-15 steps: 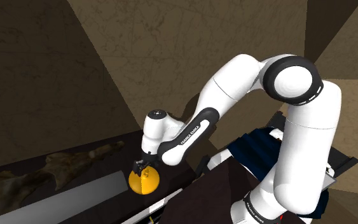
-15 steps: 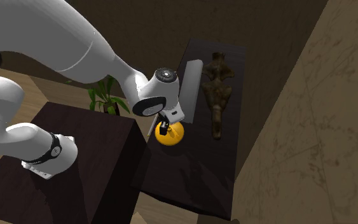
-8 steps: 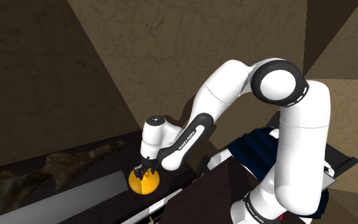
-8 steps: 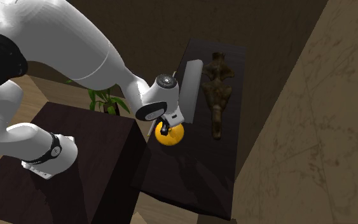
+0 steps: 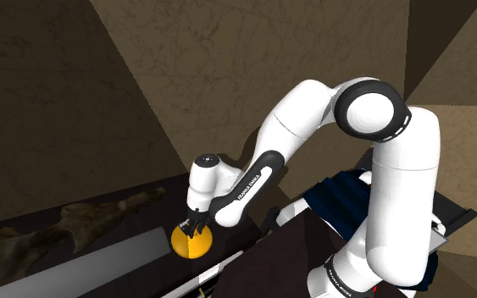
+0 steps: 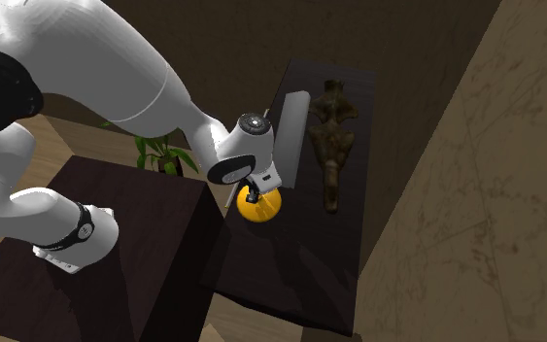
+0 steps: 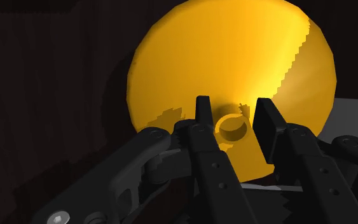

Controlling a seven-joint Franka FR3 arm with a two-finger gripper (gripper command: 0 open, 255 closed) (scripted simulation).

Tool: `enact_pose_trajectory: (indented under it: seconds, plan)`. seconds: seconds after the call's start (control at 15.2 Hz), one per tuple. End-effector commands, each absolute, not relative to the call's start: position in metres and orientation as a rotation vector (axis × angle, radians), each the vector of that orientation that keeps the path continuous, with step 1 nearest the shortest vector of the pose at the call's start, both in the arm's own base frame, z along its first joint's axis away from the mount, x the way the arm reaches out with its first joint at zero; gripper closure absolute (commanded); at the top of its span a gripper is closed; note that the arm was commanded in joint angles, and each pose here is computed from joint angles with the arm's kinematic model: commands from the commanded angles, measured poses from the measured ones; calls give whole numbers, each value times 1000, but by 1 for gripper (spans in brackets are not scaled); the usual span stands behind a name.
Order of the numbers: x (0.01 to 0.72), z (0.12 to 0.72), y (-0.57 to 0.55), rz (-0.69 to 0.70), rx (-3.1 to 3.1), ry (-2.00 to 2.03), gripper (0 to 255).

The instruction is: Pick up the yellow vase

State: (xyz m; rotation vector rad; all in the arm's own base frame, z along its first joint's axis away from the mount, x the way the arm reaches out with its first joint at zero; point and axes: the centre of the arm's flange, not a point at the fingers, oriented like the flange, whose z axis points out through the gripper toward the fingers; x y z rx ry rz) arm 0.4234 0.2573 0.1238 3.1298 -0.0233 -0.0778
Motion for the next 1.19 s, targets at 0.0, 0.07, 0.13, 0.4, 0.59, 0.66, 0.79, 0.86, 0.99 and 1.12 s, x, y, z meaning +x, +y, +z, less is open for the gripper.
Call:
enact_pose_trajectory:
  seconds: [0.0,0.07,0.13,0.4,0.59,0.66,0.79,0.86,0.99,1.12]
  plan:
    - [423,123,256,-80,3129,-24,255]
    - [423,128,256,-80,3129,-24,255]
    - [423,133,256,-80,3129,-24,255]
    - [423,154,256,-80,3129,-24,255]
    - [423,170,256,-80,3129,-24,255]
    - [423,175,256,-80,3129,-24,255]
    - [423,186,256,-80,3129,-24,255]
    - [423,191,256,-80,3129,-24,255]
    - [423,202,256,-80,3129,-24,255]
    - [423,203,256,-80,3129,-24,255]
